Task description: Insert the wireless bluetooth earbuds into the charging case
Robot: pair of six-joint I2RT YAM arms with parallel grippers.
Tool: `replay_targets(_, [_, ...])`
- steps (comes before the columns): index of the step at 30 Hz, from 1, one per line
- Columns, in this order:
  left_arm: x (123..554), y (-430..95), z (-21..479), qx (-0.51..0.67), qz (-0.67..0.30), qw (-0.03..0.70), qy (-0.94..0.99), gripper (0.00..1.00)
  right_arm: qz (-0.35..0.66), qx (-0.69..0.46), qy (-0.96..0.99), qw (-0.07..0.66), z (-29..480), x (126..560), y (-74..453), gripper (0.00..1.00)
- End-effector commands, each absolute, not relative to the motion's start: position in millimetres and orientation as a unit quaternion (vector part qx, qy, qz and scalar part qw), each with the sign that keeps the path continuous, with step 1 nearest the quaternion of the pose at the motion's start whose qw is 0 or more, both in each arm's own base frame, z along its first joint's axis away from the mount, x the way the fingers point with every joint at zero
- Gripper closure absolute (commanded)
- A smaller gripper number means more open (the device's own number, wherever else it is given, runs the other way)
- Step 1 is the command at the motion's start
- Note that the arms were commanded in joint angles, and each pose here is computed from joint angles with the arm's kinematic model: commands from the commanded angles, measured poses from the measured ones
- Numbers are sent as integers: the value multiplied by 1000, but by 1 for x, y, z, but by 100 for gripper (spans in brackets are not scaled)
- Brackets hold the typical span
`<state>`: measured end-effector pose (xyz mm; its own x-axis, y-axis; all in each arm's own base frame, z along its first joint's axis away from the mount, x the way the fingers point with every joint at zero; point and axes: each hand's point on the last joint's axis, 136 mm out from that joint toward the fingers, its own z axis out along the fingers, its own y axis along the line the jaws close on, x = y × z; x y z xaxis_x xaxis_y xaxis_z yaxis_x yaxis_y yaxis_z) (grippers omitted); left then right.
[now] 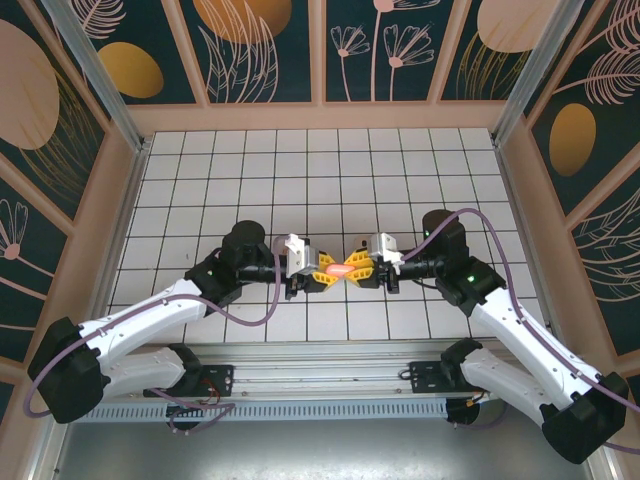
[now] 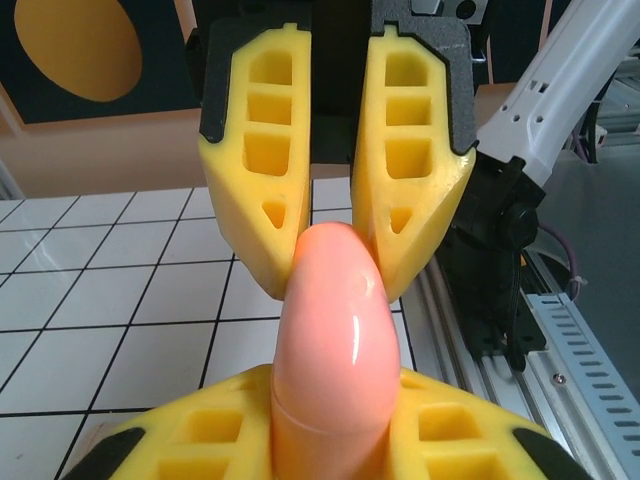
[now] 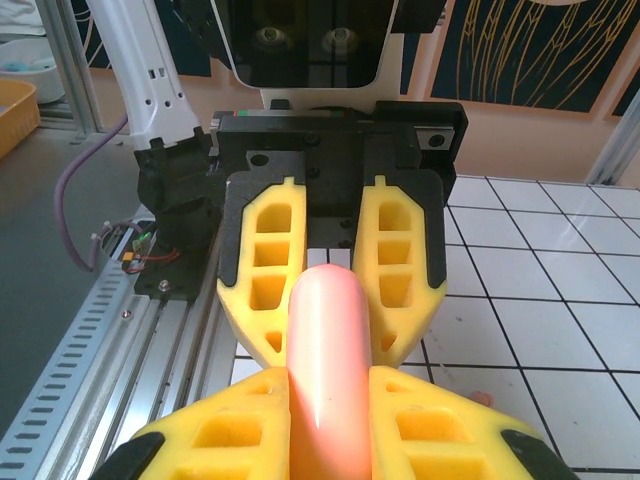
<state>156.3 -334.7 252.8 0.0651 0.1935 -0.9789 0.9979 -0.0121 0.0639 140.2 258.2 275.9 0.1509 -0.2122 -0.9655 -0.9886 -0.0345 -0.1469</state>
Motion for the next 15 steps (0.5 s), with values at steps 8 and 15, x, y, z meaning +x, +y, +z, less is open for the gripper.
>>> replay_targets(8, [152, -339, 265, 577, -439, 460, 511, 80, 387, -571, 516, 508, 290, 154, 258, 67])
replay_targets(15, [151, -338, 261, 582, -437, 457, 512, 82, 390, -552, 526, 516, 295, 160, 256, 64])
